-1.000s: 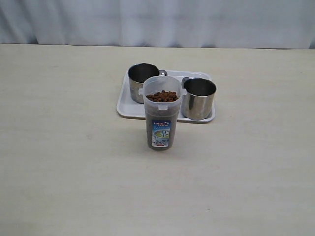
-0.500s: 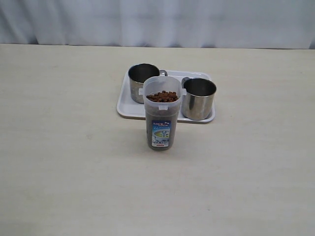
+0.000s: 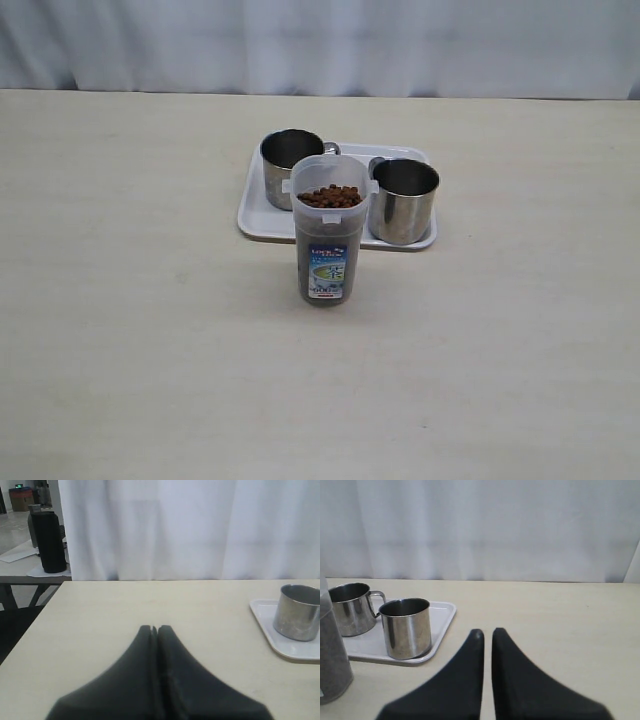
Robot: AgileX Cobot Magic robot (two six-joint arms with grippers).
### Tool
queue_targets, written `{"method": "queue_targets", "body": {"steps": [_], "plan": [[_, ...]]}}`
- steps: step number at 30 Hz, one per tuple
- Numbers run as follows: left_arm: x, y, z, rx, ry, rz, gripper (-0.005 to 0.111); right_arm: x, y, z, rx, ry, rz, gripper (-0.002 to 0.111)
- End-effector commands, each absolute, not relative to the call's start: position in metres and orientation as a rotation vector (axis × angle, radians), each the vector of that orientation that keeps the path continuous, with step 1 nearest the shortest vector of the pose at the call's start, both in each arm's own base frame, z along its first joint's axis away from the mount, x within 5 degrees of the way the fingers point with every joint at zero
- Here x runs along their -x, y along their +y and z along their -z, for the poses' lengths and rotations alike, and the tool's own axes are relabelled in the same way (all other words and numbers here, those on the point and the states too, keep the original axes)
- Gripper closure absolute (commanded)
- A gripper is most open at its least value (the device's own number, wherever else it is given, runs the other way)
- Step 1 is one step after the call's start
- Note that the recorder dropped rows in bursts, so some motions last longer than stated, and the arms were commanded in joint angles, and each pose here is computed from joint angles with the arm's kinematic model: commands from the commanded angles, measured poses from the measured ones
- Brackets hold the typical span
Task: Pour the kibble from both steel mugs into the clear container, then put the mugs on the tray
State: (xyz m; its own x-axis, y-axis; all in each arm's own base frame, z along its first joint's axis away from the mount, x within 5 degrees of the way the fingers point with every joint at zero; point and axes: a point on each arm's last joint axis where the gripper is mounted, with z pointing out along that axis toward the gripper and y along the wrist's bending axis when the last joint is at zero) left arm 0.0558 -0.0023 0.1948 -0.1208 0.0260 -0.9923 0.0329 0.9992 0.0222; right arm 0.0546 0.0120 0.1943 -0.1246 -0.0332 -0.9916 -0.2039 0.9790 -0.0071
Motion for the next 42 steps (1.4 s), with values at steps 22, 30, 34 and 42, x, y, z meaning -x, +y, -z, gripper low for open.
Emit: {"method": "queue_targets", "body": {"steps": [22,30,34,42], "plan": [[-0.0559,-0.0025,-0.1954,-0.05,1.679,0.009,0.107,-0.0546,0.0115,-0.1938,0.143,1.694,-0.166,0.104],[-0.0559,-0.0025,-0.1954,-0.05,1.679,0.009,0.107,-0.055,0.0091,-0.1938,0.108,1.695,-0.132,0.104],[-0.0559,-0.0025,-0.1954,-0.05,1.679,0.009,0.107,-0.0552,0.0075,-0.1938,0.084,1.696,-0.111,0.104],[-0.0559,-0.0025,-0.1954,-0.05,1.679,0.009,0.107,-0.0554,0.0063,-0.1938,0.065,1.697,-0.094,0.104]]}}
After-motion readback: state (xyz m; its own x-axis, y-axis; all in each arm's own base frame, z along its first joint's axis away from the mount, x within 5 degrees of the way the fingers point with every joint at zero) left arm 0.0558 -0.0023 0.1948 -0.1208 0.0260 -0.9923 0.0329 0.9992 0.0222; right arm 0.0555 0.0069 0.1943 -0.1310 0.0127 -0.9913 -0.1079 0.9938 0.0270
